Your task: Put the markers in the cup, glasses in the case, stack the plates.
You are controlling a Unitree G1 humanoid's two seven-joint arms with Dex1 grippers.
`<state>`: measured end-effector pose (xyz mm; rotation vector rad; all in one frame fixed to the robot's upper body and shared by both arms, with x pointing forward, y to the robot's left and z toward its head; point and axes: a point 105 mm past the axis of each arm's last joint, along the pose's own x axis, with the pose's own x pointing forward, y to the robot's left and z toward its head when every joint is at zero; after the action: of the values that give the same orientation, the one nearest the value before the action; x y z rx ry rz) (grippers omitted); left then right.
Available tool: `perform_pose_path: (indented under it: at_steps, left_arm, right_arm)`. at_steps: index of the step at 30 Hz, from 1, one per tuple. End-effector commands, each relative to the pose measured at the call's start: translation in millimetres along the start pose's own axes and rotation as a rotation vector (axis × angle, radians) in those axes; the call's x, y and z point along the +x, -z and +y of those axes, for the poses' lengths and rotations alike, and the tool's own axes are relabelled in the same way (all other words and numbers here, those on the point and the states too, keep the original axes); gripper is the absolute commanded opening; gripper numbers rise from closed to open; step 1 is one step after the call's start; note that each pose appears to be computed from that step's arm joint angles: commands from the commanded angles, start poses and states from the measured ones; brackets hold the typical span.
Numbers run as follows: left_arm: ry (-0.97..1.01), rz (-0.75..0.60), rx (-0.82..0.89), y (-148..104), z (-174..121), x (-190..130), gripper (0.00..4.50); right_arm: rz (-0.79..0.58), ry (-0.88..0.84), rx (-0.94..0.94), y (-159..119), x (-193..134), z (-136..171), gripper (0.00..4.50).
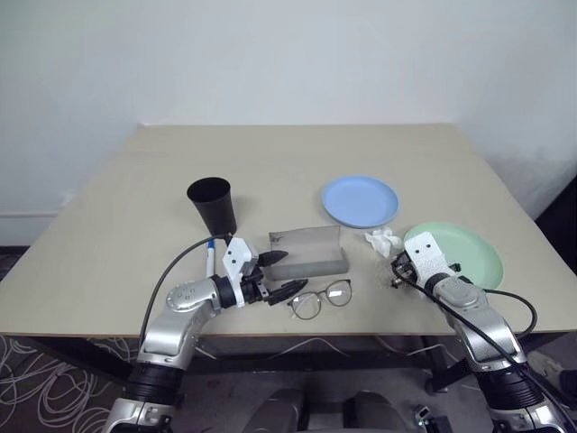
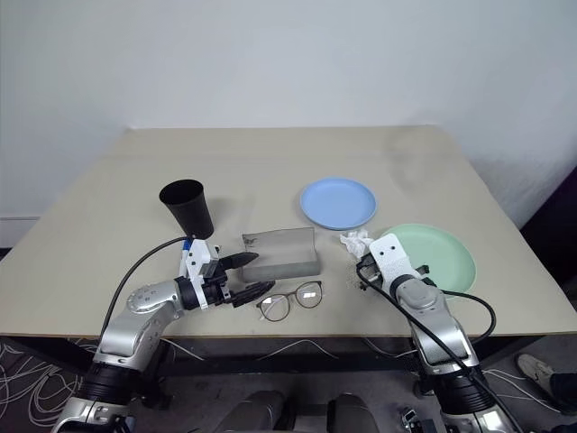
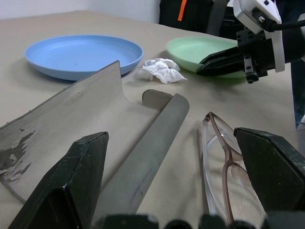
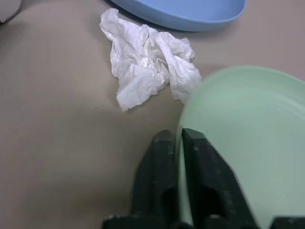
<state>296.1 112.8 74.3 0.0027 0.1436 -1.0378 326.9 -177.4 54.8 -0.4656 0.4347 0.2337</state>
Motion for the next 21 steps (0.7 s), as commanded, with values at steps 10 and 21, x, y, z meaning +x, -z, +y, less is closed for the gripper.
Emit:
perform_pose_path:
  at_steps: [10,21]
  left_arm:
    - [0.018,-0.046,0.066,-19.9,-0.5,3.4,4.5]
    - [0.016,-0.049,0.071,-20.4,0.1,4.7,4.5]
  right_arm:
    - [-0.029,0.108,-0.041,-16.2,0.6,-16.5,0.04]
    - [-0.278,0.06,-0.314,-69.0,1.6,-28.7,0.04]
